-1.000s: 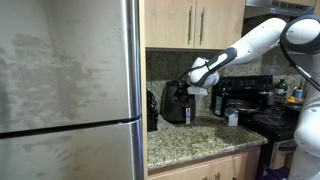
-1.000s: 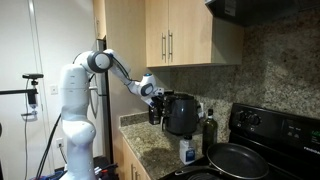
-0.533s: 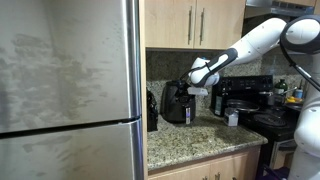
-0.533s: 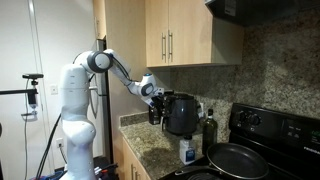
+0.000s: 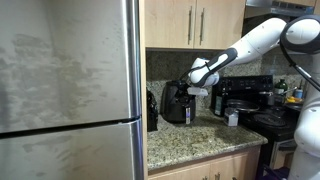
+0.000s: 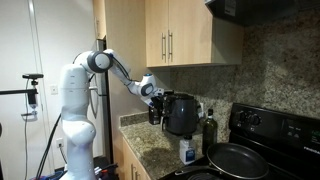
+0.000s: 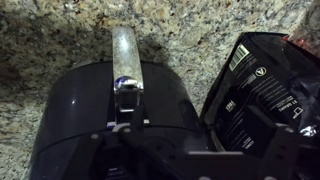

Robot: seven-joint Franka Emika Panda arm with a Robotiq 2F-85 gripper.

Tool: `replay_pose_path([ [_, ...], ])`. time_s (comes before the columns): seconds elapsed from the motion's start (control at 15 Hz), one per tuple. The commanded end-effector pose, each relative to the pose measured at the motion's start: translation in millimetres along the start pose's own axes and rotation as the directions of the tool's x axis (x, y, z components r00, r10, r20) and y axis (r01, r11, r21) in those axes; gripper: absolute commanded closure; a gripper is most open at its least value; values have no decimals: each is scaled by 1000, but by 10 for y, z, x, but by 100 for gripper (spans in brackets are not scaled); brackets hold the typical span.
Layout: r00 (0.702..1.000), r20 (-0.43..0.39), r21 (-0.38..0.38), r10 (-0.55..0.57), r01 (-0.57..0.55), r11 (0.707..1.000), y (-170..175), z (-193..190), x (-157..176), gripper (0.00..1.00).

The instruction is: Turn on the air fryer

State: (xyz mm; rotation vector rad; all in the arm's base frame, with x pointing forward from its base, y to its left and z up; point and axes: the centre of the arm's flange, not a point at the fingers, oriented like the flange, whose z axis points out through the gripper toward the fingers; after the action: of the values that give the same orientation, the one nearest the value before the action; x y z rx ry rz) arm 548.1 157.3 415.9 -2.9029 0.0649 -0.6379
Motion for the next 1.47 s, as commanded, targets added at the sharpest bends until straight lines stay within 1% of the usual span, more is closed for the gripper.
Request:
replay_pose_path([
  [0.0, 996, 88, -33, -3, 6, 999, 16, -19, -43, 0],
  [0.07, 993, 117, -44, 8, -2, 999, 21, -6, -71, 0],
  [0.13, 992, 124, -38, 11, -6, 999, 22, 16, -88, 0],
  [0.33, 994, 108, -39, 28, -24, 999, 22, 31, -89, 0],
  [0.53, 998, 55, -10, 42, -41, 999, 5, 41, -58, 0],
  [0.6, 996, 83, -25, 23, -21, 999, 22, 52, -78, 0],
  [1.4, 997, 80, -25, 23, -22, 999, 21, 51, -74, 0],
])
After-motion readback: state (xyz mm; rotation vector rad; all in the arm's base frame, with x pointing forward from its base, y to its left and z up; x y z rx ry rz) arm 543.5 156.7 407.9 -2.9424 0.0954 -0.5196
